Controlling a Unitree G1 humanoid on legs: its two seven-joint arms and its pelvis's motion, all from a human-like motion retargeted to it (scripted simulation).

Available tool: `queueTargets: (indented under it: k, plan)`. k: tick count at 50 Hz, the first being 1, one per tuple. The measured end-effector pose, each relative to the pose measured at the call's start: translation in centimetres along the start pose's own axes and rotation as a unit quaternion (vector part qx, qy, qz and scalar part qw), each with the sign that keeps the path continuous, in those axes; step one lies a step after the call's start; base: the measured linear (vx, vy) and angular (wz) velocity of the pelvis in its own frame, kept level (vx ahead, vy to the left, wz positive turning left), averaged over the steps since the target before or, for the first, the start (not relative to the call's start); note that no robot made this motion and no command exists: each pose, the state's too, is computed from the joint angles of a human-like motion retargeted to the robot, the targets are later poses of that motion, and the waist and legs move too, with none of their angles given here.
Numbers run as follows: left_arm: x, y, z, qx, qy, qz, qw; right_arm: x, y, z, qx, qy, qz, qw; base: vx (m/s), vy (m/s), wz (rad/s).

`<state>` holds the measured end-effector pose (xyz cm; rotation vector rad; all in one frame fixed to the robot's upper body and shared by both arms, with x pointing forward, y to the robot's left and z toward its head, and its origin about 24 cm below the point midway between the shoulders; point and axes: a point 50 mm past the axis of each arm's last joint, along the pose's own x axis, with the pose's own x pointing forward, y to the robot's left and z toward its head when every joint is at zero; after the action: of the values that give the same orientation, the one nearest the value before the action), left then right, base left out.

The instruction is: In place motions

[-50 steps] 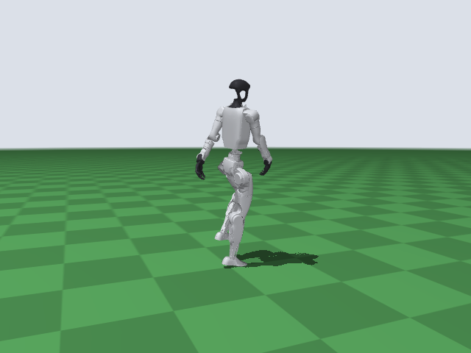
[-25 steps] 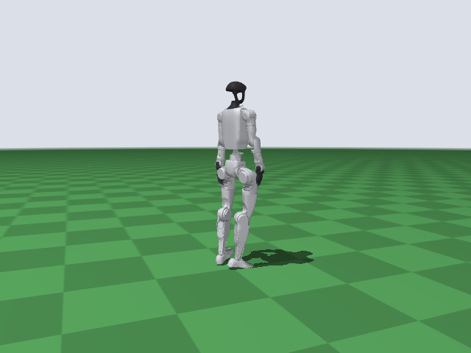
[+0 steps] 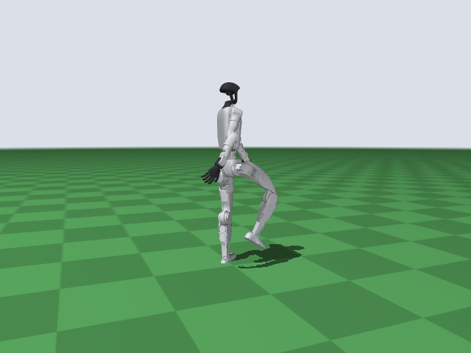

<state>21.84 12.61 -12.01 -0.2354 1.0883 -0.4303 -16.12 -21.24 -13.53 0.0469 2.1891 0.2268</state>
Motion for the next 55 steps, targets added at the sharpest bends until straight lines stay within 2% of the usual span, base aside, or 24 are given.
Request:
queueTargets:
  k: [5,11,20,28,45,55]
  plan:
    - [0.1,-0.4,1.1,0.032,-0.016,-0.006,0.999,-0.2,-0.3,0.1,-0.002,0.005,-0.002,1.000,0.05,0.03,-0.30]
    - [0.2,-0.3,-3.9,0.008,0.049,-0.012,0.999,-1.2,-0.9,4.9,-0.018,-0.100,-0.015,0.995,0.09,-0.01,-0.48]
    - [-2.9,-1.6,-17.1,-0.167,0.246,-0.038,0.954,-3.4,-0.8,10.7,-0.094,-0.171,-0.037,0.980,0.09,-0.09,-0.33]
    - [-5.6,-1.8,-22.9,-0.279,0.280,0.027,0.918,-5.4,-0.7,14.4,-0.143,-0.227,-0.063,0.961,-0.05,-0.15,-0.17]
    - [-7.1,-1.6,-25.1,-0.208,0.331,0.025,0.920,-2.8,-0.9,8.5,-0.099,-0.092,0.007,0.991,0.00,-0.09,0.22]
    - [-6.3,-1.1,-23.5,-0.172,0.321,0.017,0.931,-3.2,-0.9,9.7,-0.107,-0.114,-0.017,0.987,0.00,-0.01,0.01]
